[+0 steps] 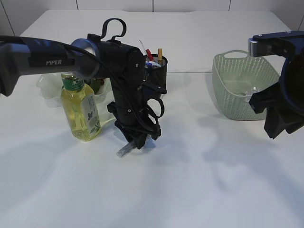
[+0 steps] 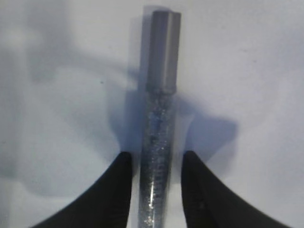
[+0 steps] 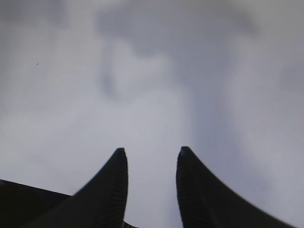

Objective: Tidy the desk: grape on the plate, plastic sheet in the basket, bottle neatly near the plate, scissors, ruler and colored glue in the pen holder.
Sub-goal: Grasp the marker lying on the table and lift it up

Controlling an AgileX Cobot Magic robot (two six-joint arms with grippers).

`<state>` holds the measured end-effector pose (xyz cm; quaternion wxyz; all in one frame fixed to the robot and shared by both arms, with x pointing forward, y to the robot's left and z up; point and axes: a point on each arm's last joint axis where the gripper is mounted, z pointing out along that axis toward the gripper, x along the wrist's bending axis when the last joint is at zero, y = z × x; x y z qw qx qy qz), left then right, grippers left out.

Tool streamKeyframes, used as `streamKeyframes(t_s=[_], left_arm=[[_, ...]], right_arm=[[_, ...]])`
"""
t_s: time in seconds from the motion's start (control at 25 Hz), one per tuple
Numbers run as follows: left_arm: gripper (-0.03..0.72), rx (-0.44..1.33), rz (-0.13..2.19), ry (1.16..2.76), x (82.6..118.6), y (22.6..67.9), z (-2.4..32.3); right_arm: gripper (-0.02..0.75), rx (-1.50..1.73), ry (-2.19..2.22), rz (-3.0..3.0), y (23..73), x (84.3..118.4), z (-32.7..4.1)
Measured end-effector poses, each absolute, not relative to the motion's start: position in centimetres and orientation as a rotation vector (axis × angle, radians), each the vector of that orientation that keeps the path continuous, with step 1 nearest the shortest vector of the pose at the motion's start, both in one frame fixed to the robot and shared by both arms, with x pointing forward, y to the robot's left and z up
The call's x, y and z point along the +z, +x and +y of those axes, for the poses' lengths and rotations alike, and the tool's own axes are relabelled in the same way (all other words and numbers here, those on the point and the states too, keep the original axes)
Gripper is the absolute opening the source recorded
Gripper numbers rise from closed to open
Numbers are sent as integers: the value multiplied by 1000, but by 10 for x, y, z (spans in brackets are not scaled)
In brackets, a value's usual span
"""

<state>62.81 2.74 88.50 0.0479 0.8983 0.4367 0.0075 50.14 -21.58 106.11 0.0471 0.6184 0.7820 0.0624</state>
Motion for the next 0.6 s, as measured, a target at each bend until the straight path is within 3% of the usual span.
streamKeyframes(t_s=[0.28,0.6], left_arm=[[119,20,1332,2744,885,628,28],[94,-19,1349,2776,887,624,30]], right_arm=[[290,188,1887,2386,501,1061,-216],[290,217,1878,2375,503,1061,-215]])
